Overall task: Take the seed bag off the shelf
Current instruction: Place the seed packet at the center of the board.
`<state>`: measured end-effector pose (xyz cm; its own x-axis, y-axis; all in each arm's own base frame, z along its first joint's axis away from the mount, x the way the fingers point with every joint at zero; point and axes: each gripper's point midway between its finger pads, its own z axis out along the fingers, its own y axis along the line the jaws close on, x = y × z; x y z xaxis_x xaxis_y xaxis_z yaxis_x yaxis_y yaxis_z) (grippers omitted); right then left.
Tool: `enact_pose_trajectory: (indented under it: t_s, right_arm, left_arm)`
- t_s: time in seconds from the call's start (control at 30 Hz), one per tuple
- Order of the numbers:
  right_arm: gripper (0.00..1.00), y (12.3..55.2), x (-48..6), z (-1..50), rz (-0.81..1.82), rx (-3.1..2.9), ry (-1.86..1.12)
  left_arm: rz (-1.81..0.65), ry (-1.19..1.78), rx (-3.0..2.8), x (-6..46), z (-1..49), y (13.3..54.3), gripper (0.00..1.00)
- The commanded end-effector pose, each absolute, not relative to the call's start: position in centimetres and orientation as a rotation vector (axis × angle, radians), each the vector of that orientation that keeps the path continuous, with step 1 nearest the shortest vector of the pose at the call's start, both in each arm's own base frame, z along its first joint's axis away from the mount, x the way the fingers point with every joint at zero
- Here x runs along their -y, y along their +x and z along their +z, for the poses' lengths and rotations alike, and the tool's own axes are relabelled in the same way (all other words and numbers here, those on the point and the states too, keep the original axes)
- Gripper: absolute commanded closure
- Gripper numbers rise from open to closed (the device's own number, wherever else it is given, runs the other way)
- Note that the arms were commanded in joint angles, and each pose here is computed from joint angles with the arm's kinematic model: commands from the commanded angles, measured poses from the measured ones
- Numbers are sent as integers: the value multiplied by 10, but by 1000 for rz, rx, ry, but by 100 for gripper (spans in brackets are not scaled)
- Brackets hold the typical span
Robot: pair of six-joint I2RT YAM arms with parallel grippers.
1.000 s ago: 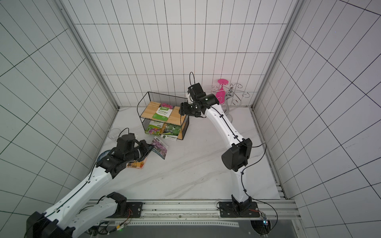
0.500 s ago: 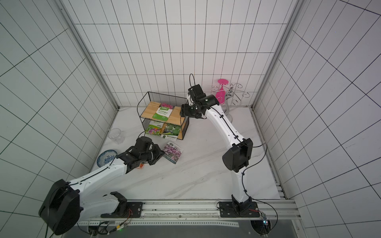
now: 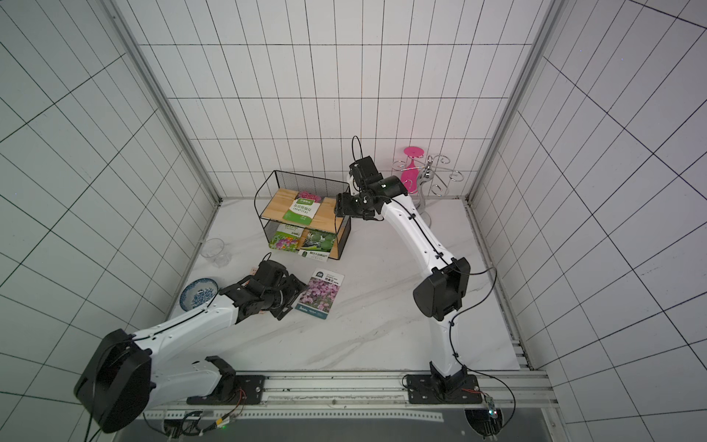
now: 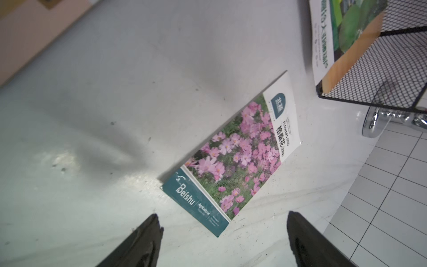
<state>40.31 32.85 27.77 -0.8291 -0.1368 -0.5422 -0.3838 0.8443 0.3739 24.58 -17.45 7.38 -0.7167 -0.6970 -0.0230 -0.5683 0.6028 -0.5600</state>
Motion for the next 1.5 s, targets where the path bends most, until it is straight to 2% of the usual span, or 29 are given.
enact_pose_trajectory:
  t_s: [0.0,0.1,0.3,0.5,0.67,1.17,1.47]
  right_arm:
    - [28,397,-326,291,649,-2486,-400]
    - [28,398,-326,295,651,-2474,-399]
    - [28,398,-329,297,665,-2471,-398]
    - [28,399,-329,295,662,-2473,-397]
    - [28,400,-329,294,660,-2472,-397]
    - [28,388,-322,295,657,-2488,-398]
    - [27,389,-318,296,658,-2489,-397]
  left_arm:
    - [-707,-1072,-2586,162,84,242,7]
    - [-694,-1044,-2533,152,113,251,2]
    - [-709,-992,-2397,126,171,283,2]
    - [-843,-1040,-2309,108,192,319,2]
    - [-835,-960,-2315,111,210,352,2]
    - [-767,-918,-2375,132,200,443,2]
    - [-739,-899,-2371,143,199,471,2]
